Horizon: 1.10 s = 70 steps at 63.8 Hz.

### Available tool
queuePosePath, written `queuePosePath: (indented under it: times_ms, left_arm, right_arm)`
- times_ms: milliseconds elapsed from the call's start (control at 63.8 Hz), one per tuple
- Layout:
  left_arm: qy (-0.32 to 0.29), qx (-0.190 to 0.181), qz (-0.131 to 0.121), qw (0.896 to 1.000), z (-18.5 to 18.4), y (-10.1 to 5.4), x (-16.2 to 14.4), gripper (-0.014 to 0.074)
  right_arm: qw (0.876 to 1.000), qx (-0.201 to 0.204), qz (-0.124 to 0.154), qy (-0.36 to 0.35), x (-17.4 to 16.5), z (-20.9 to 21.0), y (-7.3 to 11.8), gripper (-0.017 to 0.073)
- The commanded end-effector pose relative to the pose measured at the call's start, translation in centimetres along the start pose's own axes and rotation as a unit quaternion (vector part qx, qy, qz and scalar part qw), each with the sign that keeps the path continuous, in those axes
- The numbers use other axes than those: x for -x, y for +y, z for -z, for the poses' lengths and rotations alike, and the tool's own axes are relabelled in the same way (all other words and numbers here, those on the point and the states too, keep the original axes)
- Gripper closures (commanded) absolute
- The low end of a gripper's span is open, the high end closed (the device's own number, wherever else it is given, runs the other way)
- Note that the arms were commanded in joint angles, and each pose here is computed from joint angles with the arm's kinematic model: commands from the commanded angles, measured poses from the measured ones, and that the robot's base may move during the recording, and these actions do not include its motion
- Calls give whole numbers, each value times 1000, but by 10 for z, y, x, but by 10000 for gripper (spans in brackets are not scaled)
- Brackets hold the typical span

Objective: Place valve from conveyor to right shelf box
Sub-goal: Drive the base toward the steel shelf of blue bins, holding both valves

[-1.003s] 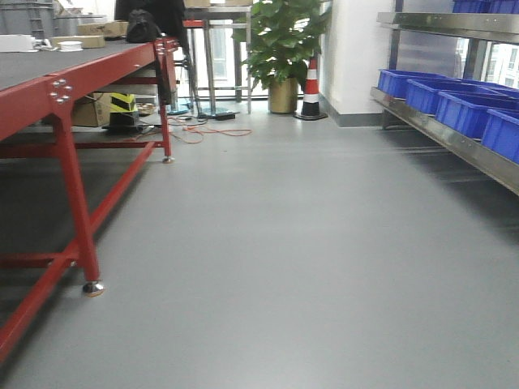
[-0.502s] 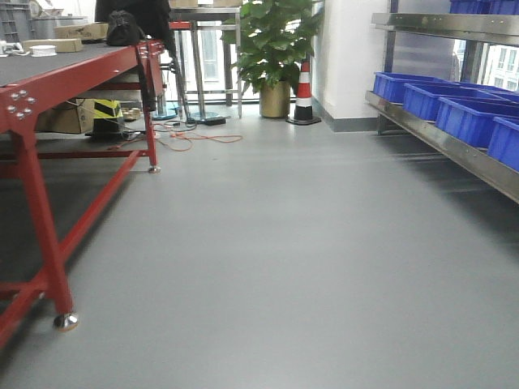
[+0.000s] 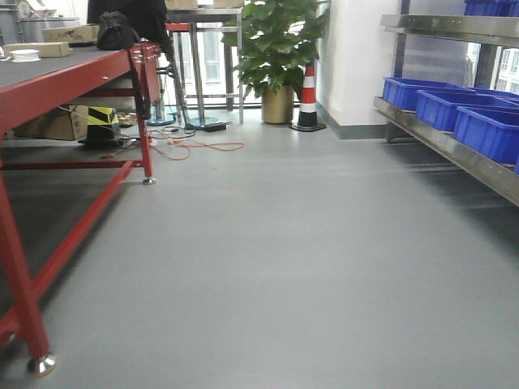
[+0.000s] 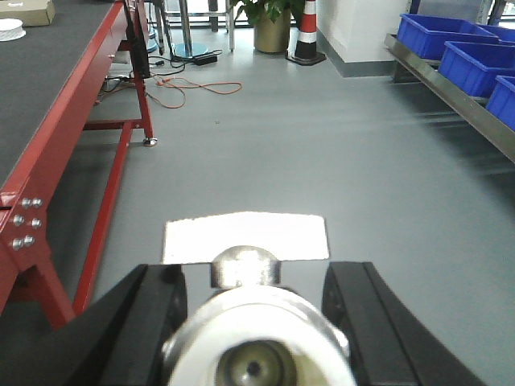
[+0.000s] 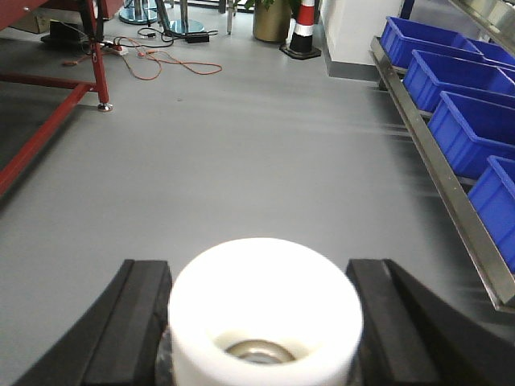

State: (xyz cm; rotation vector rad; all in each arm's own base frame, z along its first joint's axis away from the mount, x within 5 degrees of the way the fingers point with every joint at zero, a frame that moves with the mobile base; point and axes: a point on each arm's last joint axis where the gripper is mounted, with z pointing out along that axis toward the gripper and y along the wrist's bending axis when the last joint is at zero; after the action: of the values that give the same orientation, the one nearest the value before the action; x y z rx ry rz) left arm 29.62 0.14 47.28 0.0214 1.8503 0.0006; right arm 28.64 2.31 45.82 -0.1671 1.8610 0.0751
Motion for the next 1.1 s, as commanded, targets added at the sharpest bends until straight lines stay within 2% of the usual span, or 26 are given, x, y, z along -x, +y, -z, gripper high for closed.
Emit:
queuePosePath:
  times_ms: [0, 1082]
  left_arm:
    - [-39, 2, 5, 999, 6, 1, 10, 705]
    - [-39, 2, 5, 999, 6, 1, 10, 705]
  right_arm:
    - [999, -8, 2, -48, 12, 7, -1, 721]
    - [999, -8, 2, -48, 12, 7, -1, 721]
